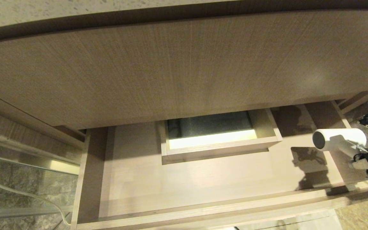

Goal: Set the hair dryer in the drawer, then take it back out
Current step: Put it into the drawer

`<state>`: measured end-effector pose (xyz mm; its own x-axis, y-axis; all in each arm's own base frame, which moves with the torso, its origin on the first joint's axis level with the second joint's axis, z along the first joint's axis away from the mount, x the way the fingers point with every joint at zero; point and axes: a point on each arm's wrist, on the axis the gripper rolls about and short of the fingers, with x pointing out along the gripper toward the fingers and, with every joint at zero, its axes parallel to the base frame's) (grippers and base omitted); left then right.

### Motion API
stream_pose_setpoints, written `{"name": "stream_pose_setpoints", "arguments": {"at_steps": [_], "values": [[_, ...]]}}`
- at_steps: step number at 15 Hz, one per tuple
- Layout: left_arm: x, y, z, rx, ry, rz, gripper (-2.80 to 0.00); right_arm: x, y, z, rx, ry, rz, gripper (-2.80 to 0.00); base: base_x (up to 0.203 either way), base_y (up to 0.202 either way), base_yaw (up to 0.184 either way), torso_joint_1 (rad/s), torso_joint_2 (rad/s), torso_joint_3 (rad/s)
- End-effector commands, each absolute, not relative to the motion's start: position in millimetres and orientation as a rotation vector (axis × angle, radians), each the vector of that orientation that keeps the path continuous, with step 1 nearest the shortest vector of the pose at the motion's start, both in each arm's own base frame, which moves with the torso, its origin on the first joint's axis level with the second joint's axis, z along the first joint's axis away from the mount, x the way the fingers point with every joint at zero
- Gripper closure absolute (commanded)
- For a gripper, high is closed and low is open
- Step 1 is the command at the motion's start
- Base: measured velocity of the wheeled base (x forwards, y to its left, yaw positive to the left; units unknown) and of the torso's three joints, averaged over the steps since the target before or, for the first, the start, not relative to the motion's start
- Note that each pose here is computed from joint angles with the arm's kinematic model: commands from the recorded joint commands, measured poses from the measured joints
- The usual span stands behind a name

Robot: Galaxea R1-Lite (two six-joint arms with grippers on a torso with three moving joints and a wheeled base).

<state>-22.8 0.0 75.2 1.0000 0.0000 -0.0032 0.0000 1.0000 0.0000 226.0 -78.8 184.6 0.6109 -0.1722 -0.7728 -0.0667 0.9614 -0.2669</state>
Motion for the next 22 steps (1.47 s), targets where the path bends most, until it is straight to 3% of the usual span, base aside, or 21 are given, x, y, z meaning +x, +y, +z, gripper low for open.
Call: {"name": "stream_pose_setpoints", "arguments": {"at_steps": [1, 18, 19, 22], "values": [[-23, 0, 76, 0.0, 0.002, 0.0, 0.0, 249, -87, 165, -0.275, 0.944, -0.043, 0.0, 0.0, 0.0, 0.0, 0.0, 0.0, 0.0], [-23, 0, 75, 0.0, 0.002, 0.0, 0.0, 348, -113, 79, -0.348, 0.722, -0.014, 0.0, 0.0, 0.0, 0.0, 0.0, 0.0, 0.0], [-23, 0, 76, 0.0, 0.0, 0.0, 0.0, 349, -113, 75, -0.344, 0.729, -0.009, -2.8, 0.0, 0.0, 0.0, 0.0, 0.0, 0.0], [-23, 0, 75, 0.0, 0.001, 0.0, 0.0, 345, -112, 88, -0.352, 0.688, -0.023, -2.8, 0.0, 0.0, 0.0, 0.0, 0.0, 0.0]]}}
